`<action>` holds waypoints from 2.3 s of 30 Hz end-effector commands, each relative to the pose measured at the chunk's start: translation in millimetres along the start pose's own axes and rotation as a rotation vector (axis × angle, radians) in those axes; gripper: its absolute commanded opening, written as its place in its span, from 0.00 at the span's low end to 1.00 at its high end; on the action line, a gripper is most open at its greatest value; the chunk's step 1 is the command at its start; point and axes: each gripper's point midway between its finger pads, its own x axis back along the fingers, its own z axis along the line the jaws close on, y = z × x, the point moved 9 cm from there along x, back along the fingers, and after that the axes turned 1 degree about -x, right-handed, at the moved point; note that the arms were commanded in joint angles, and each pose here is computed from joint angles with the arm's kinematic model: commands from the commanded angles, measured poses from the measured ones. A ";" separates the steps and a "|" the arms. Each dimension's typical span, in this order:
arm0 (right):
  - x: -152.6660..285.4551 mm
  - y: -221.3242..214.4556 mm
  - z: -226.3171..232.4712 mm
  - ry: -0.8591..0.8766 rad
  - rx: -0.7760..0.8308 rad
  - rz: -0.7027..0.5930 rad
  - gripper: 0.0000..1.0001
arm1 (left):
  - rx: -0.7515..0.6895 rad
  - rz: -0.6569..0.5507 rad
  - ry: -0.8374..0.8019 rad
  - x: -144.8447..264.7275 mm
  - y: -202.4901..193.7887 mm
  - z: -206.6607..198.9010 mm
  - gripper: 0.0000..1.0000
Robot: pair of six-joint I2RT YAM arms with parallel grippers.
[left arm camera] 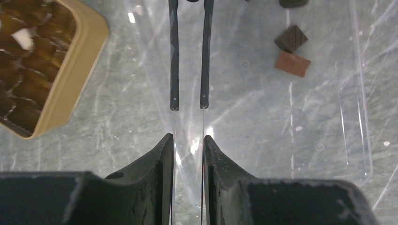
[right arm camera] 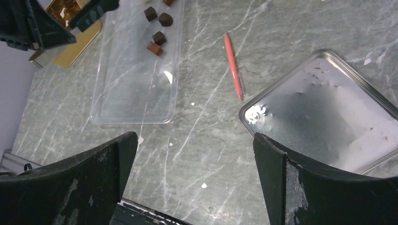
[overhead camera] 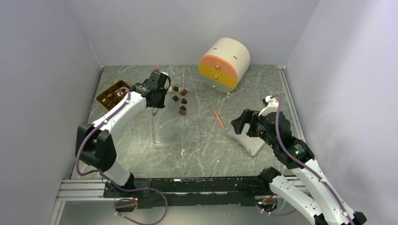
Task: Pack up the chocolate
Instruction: Pick up the fake chocolate from the plate, then place the fake chocolate in the packing box.
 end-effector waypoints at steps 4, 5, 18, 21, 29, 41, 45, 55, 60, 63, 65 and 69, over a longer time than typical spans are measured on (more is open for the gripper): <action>2.0 2.9 4.6 0.055 -0.001 -0.034 0.99 | 0.173 -0.116 0.112 31.2 18.0 57.7 0.20; 2.5 2.9 5.2 0.062 -0.001 -0.033 0.99 | 0.197 -0.127 0.128 33.5 17.1 66.7 0.21; -6.7 -6.3 8.6 0.133 0.017 0.006 0.99 | 0.487 -0.110 0.286 39.4 -22.2 160.4 0.21; -9.2 -7.6 7.5 0.130 0.034 0.011 0.99 | 0.524 -0.083 0.255 33.0 -33.9 163.4 0.21; -12.9 -8.3 7.3 0.131 0.053 0.013 1.00 | 0.542 -0.031 0.324 36.2 -54.9 180.9 0.21; -10.6 -8.2 6.7 0.119 0.062 0.015 1.00 | 0.560 -0.006 0.353 20.6 -54.1 191.5 0.23; -10.5 -7.2 7.0 0.115 0.059 0.014 1.00 | 0.556 -0.012 0.378 18.7 -53.9 194.6 0.24; -11.0 -6.0 7.8 0.116 0.059 0.012 1.00 | 0.568 -0.014 0.368 10.2 -49.0 196.6 0.29; -11.1 -6.2 6.6 0.106 0.063 0.011 1.00 | 0.566 -0.014 0.357 8.8 -48.1 196.1 0.35; -10.7 -5.3 7.2 0.107 0.062 0.011 1.00 | 0.563 -0.015 0.364 10.3 -46.2 197.3 0.39; -10.5 -5.0 7.3 0.107 0.063 0.010 1.00 | 0.563 -0.019 0.363 12.0 -43.7 197.9 0.39; -10.9 -4.1 7.6 0.104 0.064 0.009 1.00 | 0.566 -0.042 0.353 16.4 -35.8 199.1 0.39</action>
